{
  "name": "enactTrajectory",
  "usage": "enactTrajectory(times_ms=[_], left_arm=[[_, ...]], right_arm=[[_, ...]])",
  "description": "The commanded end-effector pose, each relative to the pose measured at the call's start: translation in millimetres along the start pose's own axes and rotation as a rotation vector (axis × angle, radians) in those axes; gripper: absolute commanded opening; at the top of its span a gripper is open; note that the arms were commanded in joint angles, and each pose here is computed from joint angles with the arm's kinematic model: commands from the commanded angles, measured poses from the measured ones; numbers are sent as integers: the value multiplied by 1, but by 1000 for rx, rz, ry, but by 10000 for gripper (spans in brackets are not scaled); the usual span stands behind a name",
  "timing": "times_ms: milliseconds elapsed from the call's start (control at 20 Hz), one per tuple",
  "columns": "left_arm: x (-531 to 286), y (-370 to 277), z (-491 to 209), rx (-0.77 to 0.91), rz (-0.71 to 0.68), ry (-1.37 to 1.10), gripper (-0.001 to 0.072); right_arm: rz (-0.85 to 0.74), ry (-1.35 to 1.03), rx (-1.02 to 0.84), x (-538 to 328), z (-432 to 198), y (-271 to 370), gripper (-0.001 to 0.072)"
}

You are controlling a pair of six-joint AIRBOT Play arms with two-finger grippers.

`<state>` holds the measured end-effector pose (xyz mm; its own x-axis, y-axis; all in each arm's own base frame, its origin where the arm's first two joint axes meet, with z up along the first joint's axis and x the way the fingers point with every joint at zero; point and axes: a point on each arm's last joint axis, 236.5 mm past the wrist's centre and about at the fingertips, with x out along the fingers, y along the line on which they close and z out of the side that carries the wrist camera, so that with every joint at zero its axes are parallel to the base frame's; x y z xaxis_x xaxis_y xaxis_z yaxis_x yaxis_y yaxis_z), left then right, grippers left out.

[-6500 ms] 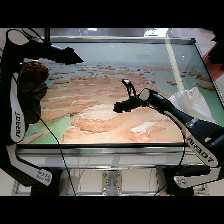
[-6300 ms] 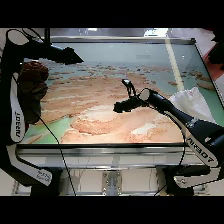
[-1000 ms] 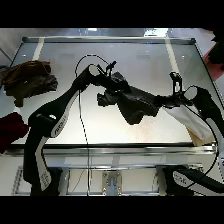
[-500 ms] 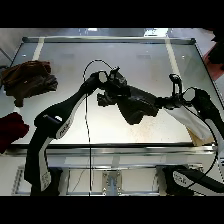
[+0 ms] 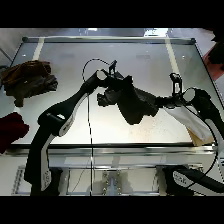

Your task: Fold the shirts.

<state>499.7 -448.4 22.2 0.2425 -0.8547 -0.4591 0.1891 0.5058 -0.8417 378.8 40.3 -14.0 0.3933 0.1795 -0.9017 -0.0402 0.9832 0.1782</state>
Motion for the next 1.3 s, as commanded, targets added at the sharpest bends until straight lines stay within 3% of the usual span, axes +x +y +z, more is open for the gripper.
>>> enactTrajectory(times_ms=[0,200,350,550,700,800,950,1000,1250], left_arm=[[-70,-79,74,87,-233,-185,8],[-200,-113,119,349,-174,-322,9],[-258,-110,101,429,-89,-263,9],[-286,-55,74,491,192,-117,9],[-303,-1,61,464,427,-12,9],[-314,25,48,451,532,67,9],[-323,39,45,442,600,93,9],[-323,39,48,446,600,83,9],[-325,41,51,450,614,75,9]], right_arm=[[-25,0,-11,0,0,-6,406],[-6,-13,10,0,3,-2,406],[132,-99,126,-2,25,30,406],[307,-138,195,12,35,81,406],[290,-61,163,57,10,100,406],[262,-73,241,82,13,98,405],[232,-112,377,96,24,82,374],[225,-115,378,97,25,78,318],[194,-65,277,101,10,78,315]])
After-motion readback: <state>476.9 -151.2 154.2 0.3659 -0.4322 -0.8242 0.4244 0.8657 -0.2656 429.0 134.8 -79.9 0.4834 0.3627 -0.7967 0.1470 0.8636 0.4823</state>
